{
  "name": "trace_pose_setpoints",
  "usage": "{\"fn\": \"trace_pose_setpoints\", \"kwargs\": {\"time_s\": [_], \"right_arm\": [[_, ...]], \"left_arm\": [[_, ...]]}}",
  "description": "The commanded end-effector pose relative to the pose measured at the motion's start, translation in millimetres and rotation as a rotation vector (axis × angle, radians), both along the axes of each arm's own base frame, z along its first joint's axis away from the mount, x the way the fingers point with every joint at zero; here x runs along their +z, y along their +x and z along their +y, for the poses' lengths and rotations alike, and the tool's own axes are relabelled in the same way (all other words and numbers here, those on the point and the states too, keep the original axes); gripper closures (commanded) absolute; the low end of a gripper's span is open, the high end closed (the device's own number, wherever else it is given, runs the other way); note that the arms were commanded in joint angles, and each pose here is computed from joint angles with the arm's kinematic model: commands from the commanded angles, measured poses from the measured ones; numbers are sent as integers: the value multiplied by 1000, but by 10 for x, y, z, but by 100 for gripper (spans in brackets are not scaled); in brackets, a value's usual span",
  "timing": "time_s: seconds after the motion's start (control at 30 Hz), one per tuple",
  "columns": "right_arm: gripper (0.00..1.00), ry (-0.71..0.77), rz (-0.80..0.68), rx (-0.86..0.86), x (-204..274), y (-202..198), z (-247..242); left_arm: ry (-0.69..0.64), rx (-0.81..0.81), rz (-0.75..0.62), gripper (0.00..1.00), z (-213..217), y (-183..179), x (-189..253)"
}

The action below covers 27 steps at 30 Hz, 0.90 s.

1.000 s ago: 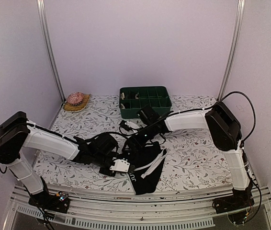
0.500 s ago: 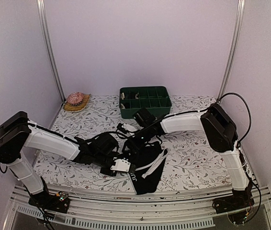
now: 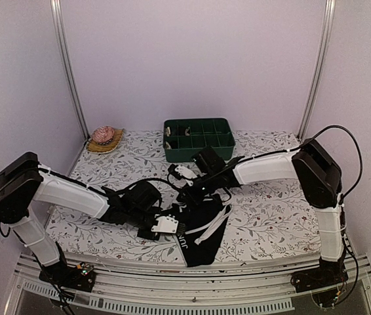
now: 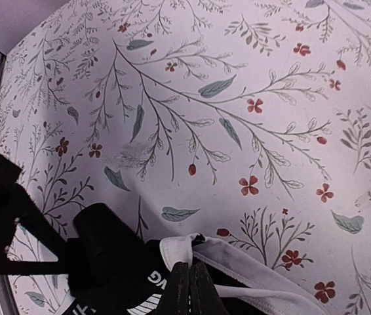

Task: Roll the underwear
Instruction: Pick up the underwear from the center of the board.

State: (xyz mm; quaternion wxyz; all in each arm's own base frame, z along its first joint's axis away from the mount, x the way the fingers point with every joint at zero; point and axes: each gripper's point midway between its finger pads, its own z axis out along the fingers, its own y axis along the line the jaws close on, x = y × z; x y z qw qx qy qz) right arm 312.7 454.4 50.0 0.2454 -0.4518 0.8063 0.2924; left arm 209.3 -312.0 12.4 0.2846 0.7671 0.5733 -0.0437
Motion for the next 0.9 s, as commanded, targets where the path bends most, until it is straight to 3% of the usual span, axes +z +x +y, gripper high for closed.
{"fn": "trace_pose_setpoints", "kwargs": {"time_s": [0.0, 0.23, 0.4, 0.67, 0.87], "right_arm": [[99, 160, -163, -65, 781, 183, -39], [98, 112, -85, -50, 539, 165, 48], [99, 120, -135, -108, 652, 123, -159], [99, 172, -190, -155, 937, -250, -647], [99, 162, -198, -155, 919, -565, -873]], "left_arm": [[1, 36, 21, 100, 98, 52, 38], [15, 15, 58, 100, 98, -6, -47], [9, 66, 31, 100, 145, 124, -26], [-101, 101, 20, 100, 122, 330, 339], [-143, 19, 77, 100, 76, 148, 462]]}}
